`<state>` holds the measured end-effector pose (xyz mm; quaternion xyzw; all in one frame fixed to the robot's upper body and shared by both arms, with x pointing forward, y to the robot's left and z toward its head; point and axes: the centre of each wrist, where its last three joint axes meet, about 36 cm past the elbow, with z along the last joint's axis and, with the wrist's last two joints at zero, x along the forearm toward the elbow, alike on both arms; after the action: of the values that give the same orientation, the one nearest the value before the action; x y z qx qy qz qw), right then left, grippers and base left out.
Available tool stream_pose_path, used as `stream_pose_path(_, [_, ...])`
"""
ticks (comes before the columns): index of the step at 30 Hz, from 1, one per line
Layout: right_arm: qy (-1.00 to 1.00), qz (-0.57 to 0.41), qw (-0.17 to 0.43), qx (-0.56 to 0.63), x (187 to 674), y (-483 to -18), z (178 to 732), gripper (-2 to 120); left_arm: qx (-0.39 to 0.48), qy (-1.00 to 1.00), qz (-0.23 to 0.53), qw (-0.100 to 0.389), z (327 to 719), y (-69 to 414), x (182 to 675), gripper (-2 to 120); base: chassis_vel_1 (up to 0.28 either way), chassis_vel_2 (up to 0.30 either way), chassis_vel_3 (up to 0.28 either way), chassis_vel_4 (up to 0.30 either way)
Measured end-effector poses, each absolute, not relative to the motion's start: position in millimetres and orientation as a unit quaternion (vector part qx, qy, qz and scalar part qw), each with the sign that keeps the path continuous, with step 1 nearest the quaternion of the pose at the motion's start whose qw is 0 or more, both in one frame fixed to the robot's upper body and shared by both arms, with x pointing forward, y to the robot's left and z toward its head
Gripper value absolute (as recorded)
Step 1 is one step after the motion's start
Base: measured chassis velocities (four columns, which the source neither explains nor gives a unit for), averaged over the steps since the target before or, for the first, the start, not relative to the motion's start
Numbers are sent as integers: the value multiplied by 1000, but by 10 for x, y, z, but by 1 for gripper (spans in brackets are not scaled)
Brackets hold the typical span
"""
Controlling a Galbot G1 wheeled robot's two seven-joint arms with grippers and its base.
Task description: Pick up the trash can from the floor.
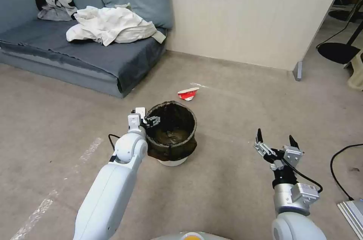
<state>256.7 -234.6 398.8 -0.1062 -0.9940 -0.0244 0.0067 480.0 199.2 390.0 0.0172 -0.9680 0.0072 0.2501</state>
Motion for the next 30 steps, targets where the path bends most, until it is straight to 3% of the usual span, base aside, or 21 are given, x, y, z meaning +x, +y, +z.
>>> stream_pose_path(20, [-993,-33,4,-117,2555,-2345,4019,100,25,-949,-17,313,3630,1942,4757,100,0,0,0,0])
stream_pose_path(30, [-993,-35,2,-116,2580,-2339,4019,100,24,-949,-14,315,3622,1917,4725,76,0,0,0,0])
